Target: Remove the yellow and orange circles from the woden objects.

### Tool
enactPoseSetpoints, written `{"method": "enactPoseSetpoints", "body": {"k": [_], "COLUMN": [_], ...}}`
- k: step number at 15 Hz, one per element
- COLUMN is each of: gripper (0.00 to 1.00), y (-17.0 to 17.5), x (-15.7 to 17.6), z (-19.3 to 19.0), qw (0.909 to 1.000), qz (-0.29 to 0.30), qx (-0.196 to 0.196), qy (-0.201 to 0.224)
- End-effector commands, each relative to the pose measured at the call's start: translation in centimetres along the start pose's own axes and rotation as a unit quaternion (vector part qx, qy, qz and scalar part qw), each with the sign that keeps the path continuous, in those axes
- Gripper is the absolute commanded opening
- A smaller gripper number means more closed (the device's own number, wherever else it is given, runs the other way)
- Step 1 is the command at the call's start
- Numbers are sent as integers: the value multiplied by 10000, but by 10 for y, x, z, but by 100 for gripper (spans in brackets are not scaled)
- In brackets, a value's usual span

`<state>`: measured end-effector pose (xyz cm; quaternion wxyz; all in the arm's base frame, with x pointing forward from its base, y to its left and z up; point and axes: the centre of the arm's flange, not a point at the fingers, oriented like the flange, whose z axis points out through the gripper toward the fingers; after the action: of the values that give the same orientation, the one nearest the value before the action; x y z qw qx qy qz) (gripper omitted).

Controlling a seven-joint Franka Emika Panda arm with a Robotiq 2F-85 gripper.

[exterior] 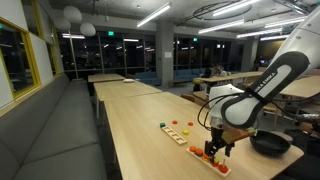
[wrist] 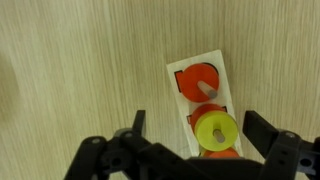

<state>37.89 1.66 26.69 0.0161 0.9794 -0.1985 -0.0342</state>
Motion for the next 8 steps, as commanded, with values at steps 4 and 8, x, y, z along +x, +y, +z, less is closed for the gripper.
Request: {"method": "enactPoseSetpoints", "body": {"k": [4,8], "gripper": [100,100], "y": [-5,-8], "x": [10,17], "z": [7,6], "qw": [10000,9999], "qz": [43,60], "qx": [-21,14], "qy": [76,115]}}
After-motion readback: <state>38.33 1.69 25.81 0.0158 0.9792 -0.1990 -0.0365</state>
